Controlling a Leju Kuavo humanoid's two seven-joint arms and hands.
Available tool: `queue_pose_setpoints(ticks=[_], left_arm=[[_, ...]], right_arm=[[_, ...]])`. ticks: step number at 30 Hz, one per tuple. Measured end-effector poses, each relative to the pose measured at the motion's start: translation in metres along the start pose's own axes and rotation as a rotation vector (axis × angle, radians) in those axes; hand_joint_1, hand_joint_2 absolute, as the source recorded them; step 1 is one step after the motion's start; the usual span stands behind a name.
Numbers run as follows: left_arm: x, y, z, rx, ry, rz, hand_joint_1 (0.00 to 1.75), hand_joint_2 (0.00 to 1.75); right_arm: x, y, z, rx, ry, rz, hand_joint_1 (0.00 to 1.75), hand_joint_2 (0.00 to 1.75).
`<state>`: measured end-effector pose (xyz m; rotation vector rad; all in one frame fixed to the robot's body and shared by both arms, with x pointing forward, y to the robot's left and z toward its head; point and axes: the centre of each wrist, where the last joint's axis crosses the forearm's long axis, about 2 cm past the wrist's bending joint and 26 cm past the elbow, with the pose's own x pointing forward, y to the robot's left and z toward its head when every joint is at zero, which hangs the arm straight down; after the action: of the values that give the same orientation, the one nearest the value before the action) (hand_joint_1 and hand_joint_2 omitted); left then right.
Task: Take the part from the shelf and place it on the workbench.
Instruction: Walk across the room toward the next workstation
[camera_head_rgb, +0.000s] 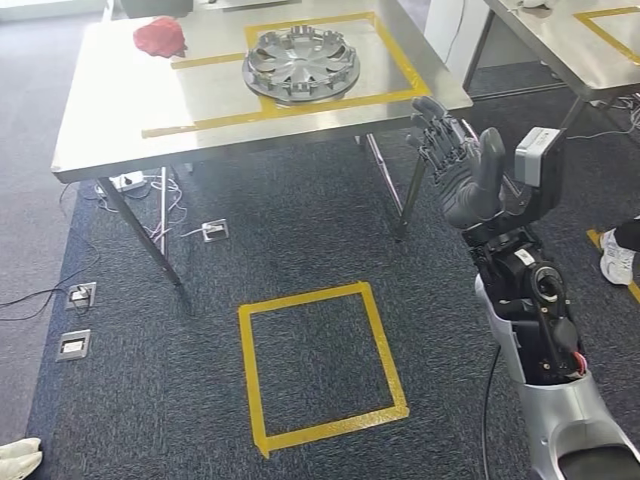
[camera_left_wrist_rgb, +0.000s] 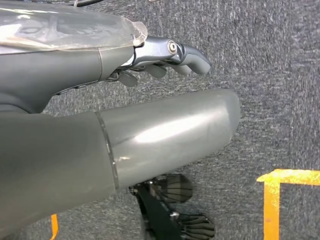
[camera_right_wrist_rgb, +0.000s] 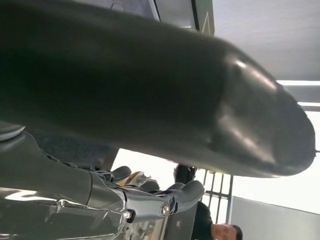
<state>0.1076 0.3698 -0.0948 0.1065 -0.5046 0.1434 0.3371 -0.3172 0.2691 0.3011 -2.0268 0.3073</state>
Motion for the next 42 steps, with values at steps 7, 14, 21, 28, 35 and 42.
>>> queue_pose_setpoints(ticks=[7,14,21,28,35,42], left_arm=[[0.0002,0.0009,0.0000,0.006,0.002,-0.003,0.00,0.00],[0.0018,-0.0015,-0.0005,0.006,0.001,-0.005,0.00,0.00],[0.0012,-0.0038,-0.0005,0.002,0.005,-0.011,0.00,0.00],[0.0028,-0.0059,-0.0009,0.001,0.004,-0.014,0.00,0.00],[0.0002,-0.0060,-0.0003,0.002,0.011,-0.017,0.00,0.00],[0.0043,-0.0064,-0.0014,0.001,0.005,-0.018,0.00,0.00]], right_arm=[[0.0004,0.0001,0.0016,-0.002,-0.001,0.001,0.00,0.00],[0.0008,-0.0034,0.0049,-0.015,0.001,0.014,0.00,0.00],[0.0019,-0.0050,0.0070,-0.023,0.000,0.021,0.00,0.00],[0.0044,-0.0053,0.0084,-0.024,-0.010,0.025,0.00,0.00],[0.0027,-0.0045,0.0106,-0.017,-0.001,0.024,0.00,0.00],[0.0073,-0.0077,0.0069,-0.015,-0.009,0.041,0.00,0.00]])
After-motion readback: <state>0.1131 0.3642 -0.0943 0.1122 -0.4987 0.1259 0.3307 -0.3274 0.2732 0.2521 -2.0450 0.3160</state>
